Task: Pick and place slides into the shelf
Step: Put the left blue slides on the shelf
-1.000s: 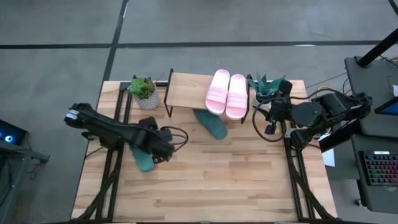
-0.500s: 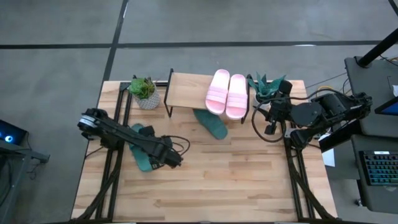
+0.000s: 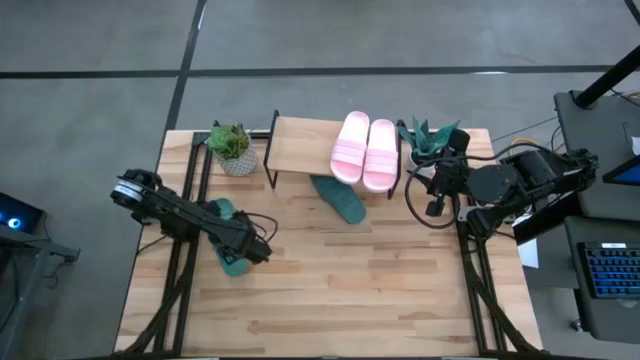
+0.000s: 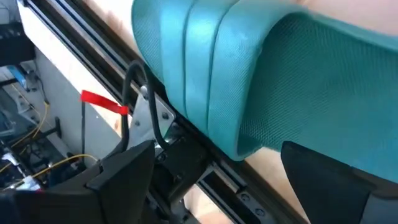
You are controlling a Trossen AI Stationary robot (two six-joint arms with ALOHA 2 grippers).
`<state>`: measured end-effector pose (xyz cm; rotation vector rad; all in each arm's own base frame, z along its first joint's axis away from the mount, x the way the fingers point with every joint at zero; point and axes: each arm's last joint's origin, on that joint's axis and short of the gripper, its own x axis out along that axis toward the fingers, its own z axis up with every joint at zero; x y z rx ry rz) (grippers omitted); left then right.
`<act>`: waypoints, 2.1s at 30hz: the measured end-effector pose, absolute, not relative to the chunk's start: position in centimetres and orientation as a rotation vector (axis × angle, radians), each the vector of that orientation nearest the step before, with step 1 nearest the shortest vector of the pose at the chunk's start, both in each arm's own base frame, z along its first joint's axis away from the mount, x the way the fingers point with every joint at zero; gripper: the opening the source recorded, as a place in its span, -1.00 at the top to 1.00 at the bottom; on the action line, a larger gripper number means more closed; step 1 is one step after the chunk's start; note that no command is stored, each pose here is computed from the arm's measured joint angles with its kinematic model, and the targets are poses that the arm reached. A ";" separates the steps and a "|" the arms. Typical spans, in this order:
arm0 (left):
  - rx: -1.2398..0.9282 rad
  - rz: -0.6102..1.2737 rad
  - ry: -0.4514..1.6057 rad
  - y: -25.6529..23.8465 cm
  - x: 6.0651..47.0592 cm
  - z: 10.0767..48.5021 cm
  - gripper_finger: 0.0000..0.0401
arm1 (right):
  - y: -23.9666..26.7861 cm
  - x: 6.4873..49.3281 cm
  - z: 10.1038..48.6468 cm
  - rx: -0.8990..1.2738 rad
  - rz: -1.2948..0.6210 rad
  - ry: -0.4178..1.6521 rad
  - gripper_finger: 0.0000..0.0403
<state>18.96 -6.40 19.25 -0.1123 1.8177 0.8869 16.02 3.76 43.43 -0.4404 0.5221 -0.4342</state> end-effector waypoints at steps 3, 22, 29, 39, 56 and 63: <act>-0.116 0.880 1.799 -6.3 18.8 18.5 -0.66 | 3.8 16.0 43.4 -0.440 -0.434 0.522 0.30; 0.006 0.921 1.712 -5.9 18.8 16.8 -0.66 | 3.8 16.0 43.4 -0.439 -0.431 0.522 0.34; 0.054 0.938 1.693 -5.7 18.5 16.5 -0.66 | 3.8 16.0 43.4 -0.439 -0.431 0.522 0.33; 0.051 0.940 1.719 -5.6 18.1 16.1 -0.66 | 3.8 16.0 43.4 -0.439 -0.431 0.522 0.37; 0.044 0.939 1.719 -5.5 17.9 15.7 -0.31 | 3.8 16.0 43.4 -0.438 -0.431 0.523 0.37; 0.032 0.952 1.710 -5.5 17.9 15.6 -0.07 | 3.8 16.0 43.4 -0.438 -0.430 0.523 0.36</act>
